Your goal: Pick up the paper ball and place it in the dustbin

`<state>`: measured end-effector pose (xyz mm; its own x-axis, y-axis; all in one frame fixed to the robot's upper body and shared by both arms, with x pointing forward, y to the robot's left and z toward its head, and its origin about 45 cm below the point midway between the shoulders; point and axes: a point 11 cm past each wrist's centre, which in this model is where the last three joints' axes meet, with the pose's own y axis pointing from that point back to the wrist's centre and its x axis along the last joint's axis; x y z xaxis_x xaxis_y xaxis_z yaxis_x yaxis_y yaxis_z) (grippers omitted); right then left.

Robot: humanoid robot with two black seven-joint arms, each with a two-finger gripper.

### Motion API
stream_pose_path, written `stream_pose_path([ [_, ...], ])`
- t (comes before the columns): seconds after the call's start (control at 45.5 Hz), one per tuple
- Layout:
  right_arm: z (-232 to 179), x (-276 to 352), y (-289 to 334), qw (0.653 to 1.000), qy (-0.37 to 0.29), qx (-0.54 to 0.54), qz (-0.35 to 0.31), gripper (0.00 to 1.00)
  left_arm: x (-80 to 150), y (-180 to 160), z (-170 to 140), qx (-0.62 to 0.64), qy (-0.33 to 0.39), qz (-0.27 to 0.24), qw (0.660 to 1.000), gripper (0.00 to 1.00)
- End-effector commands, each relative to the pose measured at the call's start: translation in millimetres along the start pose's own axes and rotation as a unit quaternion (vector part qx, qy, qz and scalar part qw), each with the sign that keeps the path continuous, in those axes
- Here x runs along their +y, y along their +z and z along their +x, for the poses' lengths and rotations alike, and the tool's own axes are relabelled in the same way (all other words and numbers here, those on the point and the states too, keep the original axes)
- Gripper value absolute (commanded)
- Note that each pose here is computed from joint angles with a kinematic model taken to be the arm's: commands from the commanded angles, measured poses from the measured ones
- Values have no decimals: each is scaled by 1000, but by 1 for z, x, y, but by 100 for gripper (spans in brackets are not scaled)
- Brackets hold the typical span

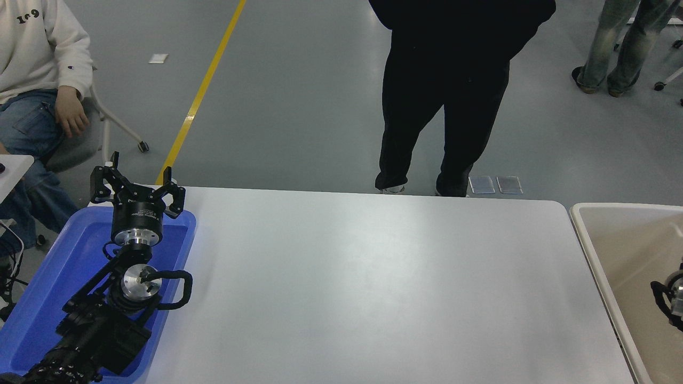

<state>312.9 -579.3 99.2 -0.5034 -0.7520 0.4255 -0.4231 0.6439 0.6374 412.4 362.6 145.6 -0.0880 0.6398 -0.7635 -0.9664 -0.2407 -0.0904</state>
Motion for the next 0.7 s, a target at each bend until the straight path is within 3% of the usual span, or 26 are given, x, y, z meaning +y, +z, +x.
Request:
stream_pose_path([
  [0.0,3,8,-47,999,-15,30,40,100,0,0,0,0,0,0,1000,99],
  [0.264,-23,31,-106,993,-71,15,88,100,0,0,0,0,0,0,1000,99],
  [0.44,-68,62,-133,979,-168,-7,113,100,0,0,0,0,0,0,1000,99],
  [0.681,-130,119,-173,933,-308,-105,153,100,0,0,0,0,0,0,1000,99],
])
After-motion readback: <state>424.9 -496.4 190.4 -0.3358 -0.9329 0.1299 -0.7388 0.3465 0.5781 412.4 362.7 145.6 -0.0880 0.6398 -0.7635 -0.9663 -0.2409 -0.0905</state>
